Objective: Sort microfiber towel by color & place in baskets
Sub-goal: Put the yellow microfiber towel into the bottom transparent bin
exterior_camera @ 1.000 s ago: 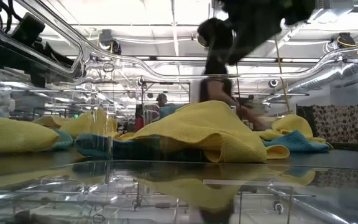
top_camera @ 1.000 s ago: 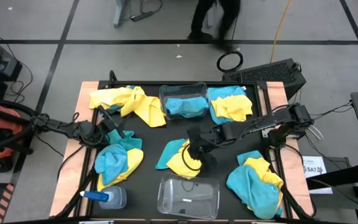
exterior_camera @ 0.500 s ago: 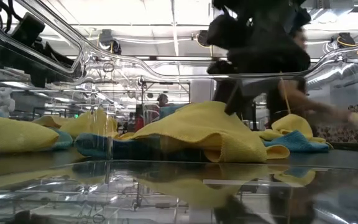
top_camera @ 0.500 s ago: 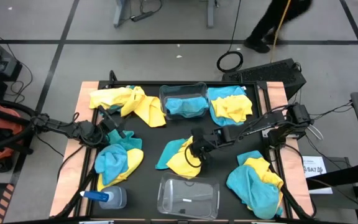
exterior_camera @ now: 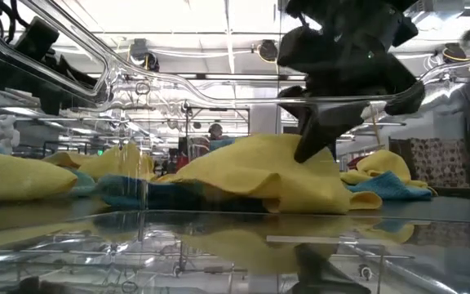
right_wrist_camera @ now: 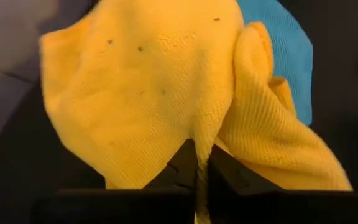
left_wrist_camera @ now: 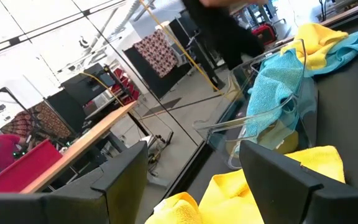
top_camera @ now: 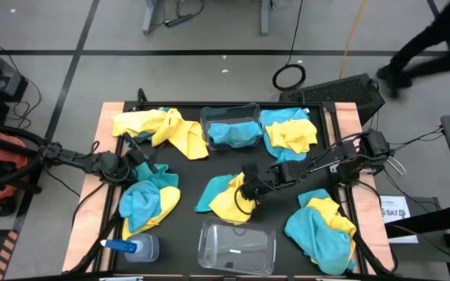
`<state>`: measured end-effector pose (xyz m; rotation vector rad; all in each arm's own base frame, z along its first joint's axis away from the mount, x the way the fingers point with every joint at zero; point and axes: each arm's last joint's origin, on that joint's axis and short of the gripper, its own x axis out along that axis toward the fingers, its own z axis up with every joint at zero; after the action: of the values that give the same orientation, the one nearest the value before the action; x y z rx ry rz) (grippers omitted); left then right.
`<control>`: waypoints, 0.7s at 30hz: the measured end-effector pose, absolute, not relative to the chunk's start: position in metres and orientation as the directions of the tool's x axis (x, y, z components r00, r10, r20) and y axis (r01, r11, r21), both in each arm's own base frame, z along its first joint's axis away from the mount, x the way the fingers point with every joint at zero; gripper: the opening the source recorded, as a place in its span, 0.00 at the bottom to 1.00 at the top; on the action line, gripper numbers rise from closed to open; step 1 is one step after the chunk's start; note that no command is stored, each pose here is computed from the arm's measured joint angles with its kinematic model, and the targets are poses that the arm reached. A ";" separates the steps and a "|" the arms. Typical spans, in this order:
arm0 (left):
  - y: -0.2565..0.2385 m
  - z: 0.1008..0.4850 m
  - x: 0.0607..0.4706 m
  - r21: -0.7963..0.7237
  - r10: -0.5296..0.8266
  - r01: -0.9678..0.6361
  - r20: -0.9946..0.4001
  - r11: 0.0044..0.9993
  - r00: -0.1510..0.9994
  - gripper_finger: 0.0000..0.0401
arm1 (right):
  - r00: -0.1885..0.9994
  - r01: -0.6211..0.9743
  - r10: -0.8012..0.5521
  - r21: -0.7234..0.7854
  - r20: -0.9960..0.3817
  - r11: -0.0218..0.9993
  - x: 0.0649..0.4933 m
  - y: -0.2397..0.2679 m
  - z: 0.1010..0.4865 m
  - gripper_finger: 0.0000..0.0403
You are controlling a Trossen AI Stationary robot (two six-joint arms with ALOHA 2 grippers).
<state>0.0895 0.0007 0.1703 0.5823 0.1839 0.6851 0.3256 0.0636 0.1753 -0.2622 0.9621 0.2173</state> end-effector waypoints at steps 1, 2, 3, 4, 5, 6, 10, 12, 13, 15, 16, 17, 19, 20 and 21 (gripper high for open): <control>0.001 0.170 0.089 0.563 0.643 -0.543 0.027 0.624 0.766 0.65 | 0.559 -0.299 0.061 -0.133 -0.827 0.945 0.327 0.066 0.178 0.02; 0.001 0.170 0.089 0.563 0.643 -0.543 0.027 0.623 0.765 0.65 | 0.565 -0.307 0.063 -0.138 -0.823 0.942 0.328 0.069 0.181 0.01; 0.001 0.170 0.089 0.562 0.643 -0.543 0.027 0.623 0.765 0.65 | 0.573 -0.312 0.060 -0.150 -0.817 0.938 0.329 0.072 0.187 0.01; 0.001 0.170 0.089 0.563 0.643 -0.543 0.027 0.623 0.765 0.65 | 0.582 -0.314 0.050 -0.167 -0.812 0.935 0.329 0.076 0.193 0.01; 0.001 0.170 0.089 0.563 0.643 -0.543 0.027 0.623 0.765 0.65 | 0.593 -0.316 0.039 -0.187 -0.804 0.930 0.331 0.080 0.200 0.01; 0.001 0.170 0.089 0.563 0.643 -0.543 0.027 0.623 0.765 0.65 | 0.607 -0.323 0.038 -0.203 -0.793 0.924 0.333 0.084 0.210 0.01; 0.001 0.170 0.089 0.563 0.643 -0.543 0.026 0.623 0.766 0.65 | 0.647 -0.356 0.029 -0.269 -0.762 0.895 0.335 0.101 0.249 0.00; 0.001 0.170 0.089 0.562 0.643 -0.544 0.028 0.624 0.765 0.65 | 0.667 -0.371 0.028 -0.300 -0.744 0.879 0.335 0.110 0.268 0.00; 0.001 0.170 0.089 0.563 0.643 -0.542 0.026 0.623 0.766 0.65 | 0.679 -0.378 0.028 -0.317 -0.733 0.870 0.334 0.115 0.278 0.00; 0.001 0.171 0.090 0.560 0.641 -0.543 0.029 0.625 0.767 0.65 | 0.706 -0.391 0.035 -0.349 -0.707 0.852 0.333 0.125 0.298 0.00; 0.001 0.171 0.090 0.561 0.641 -0.543 0.028 0.625 0.767 0.65 | 0.717 -0.399 0.038 -0.365 -0.696 0.841 0.332 0.130 0.307 0.00; 0.001 0.170 0.090 0.565 0.641 -0.540 0.025 0.624 0.767 0.65 | 0.729 -0.410 0.051 -0.376 -0.682 0.831 0.331 0.134 0.315 0.00; 0.001 0.170 0.090 0.562 0.640 -0.541 0.027 0.625 0.768 0.65 | 0.758 -0.431 0.085 -0.398 -0.647 0.810 0.330 0.143 0.331 0.00; 0.001 0.170 0.090 0.564 0.640 -0.540 0.026 0.625 0.768 0.65 | 0.767 -0.442 0.101 -0.408 -0.634 0.798 0.328 0.148 0.338 0.00; 0.001 0.170 0.090 0.565 0.639 -0.538 0.025 0.626 0.769 0.65 | 0.775 -0.454 0.118 -0.418 -0.620 0.787 0.327 0.153 0.345 0.00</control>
<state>0.0897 0.0005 0.1701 0.5844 0.1845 0.6794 0.3266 0.1525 0.3448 -0.5904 0.6106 0.3295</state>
